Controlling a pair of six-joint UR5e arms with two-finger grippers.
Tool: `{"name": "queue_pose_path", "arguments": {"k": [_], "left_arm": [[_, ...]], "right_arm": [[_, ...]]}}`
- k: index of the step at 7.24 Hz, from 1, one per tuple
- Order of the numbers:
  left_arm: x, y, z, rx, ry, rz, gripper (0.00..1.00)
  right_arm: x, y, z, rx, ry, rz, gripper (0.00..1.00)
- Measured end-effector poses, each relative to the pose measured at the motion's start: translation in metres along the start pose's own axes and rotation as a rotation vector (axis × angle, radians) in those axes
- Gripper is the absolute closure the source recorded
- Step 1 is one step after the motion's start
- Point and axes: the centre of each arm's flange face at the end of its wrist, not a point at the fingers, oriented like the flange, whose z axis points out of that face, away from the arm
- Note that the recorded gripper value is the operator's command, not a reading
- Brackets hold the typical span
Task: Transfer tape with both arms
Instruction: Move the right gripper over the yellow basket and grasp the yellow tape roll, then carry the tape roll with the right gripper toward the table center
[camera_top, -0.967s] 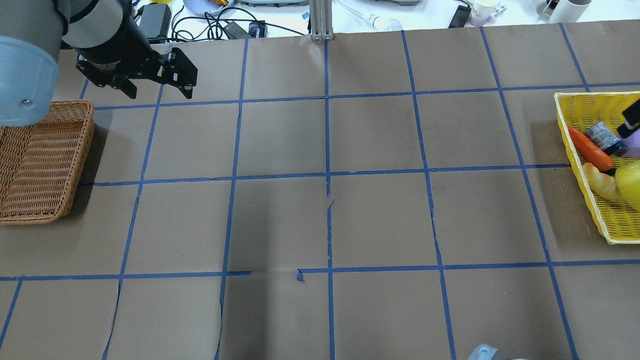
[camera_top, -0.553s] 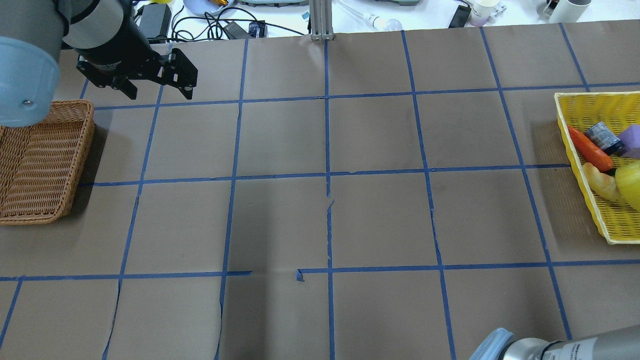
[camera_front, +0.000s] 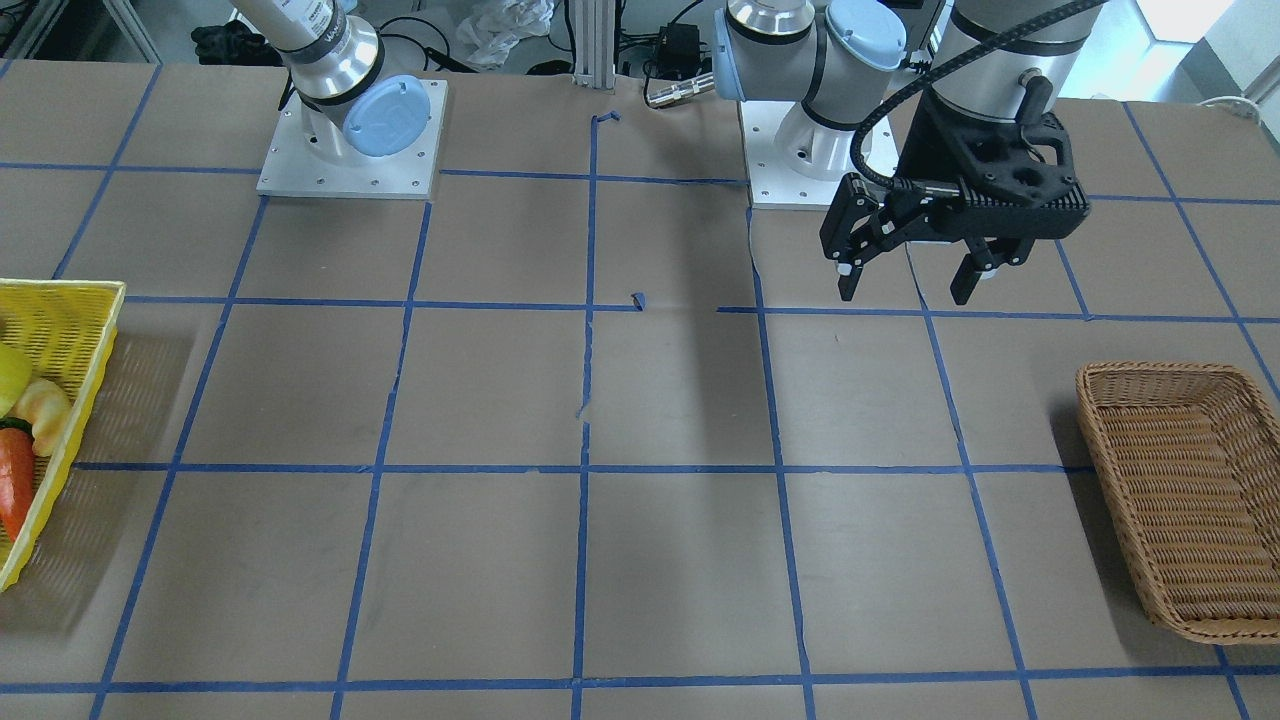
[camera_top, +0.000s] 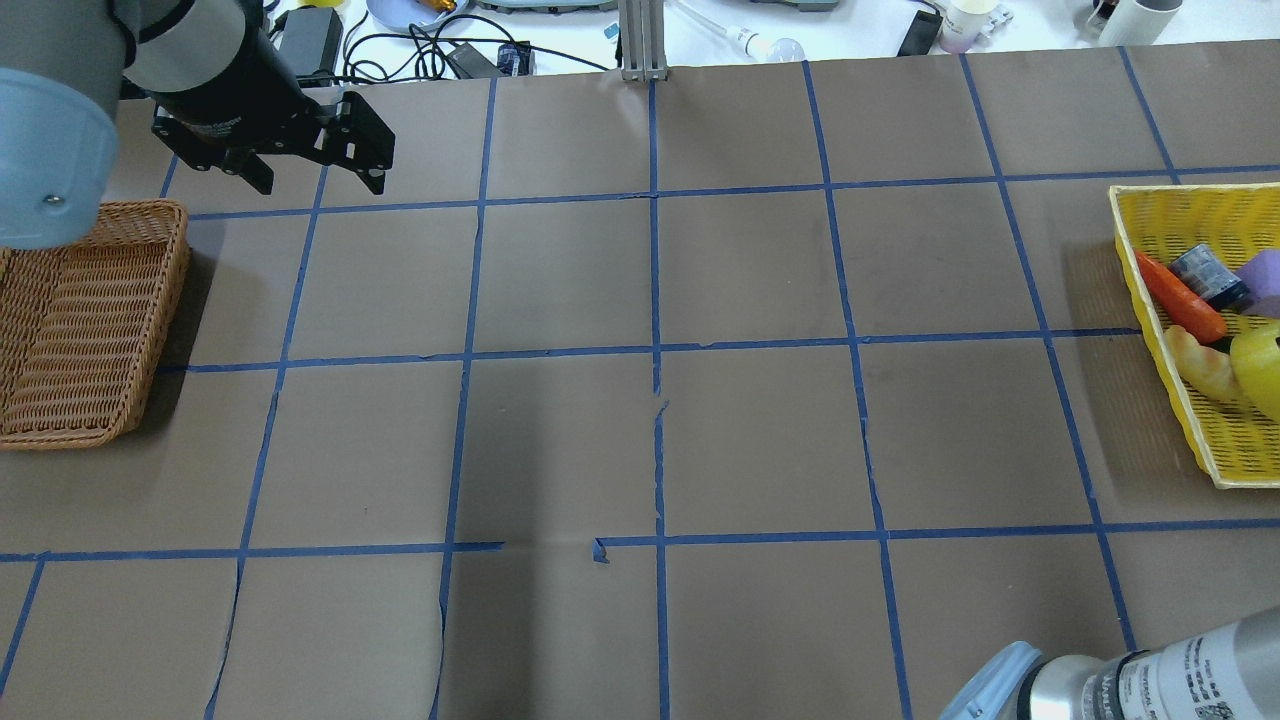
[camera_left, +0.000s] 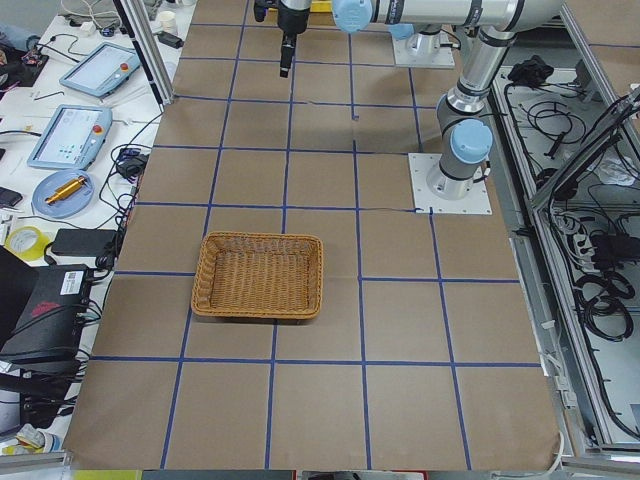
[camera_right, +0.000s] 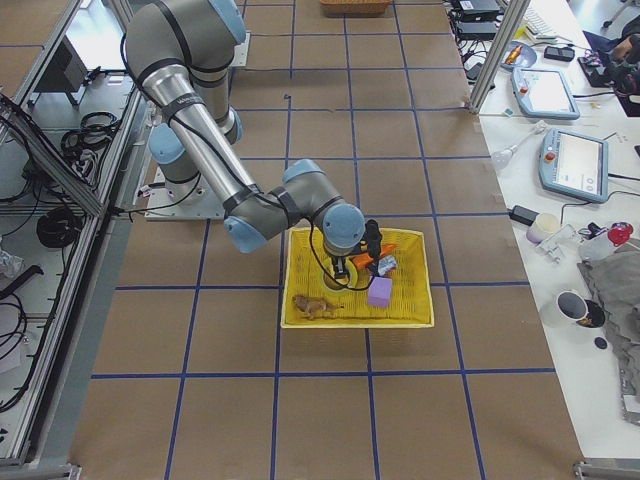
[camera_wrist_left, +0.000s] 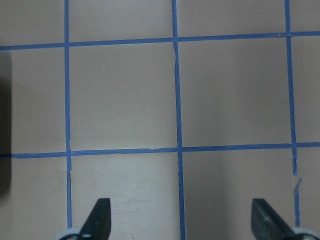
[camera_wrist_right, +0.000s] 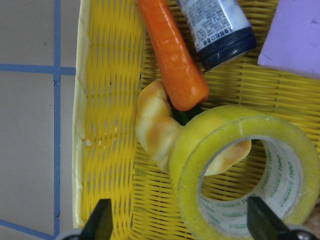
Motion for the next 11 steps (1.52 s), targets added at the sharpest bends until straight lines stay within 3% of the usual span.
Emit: {"name": "queue_pose_path", "arguments": {"k": [1,2,3,5,6,9,11], "left_arm": [[0.000,0.000,0.000,0.000,0.000,-0.001,0.00],[-0.001,0.000,0.000,0.000,0.000,-0.001,0.00],[-0.001,0.000,0.000,0.000,0.000,-0.002,0.00],[-0.002,0.000,0.001,-0.001,0.000,-0.003,0.00],[-0.002,0.000,0.001,-0.002,0.000,-0.003,0.00],[-0.002,0.000,0.001,-0.002,0.001,-0.002,0.00],[-0.002,0.000,0.000,0.001,0.000,-0.003,0.00]], "right_arm": [[0.007,0.000,0.010,-0.003,-0.008,0.009,0.03],[0.011,0.000,0.018,-0.009,-0.018,0.031,0.12],[0.012,0.001,0.026,-0.015,-0.029,0.063,0.28],[0.011,0.005,0.038,-0.017,-0.026,0.089,0.93],[0.011,0.006,0.040,-0.021,-0.019,0.094,1.00],[0.008,0.011,0.026,-0.063,0.029,0.097,1.00],[-0.026,0.011,-0.011,-0.077,0.057,0.101,1.00]]}}
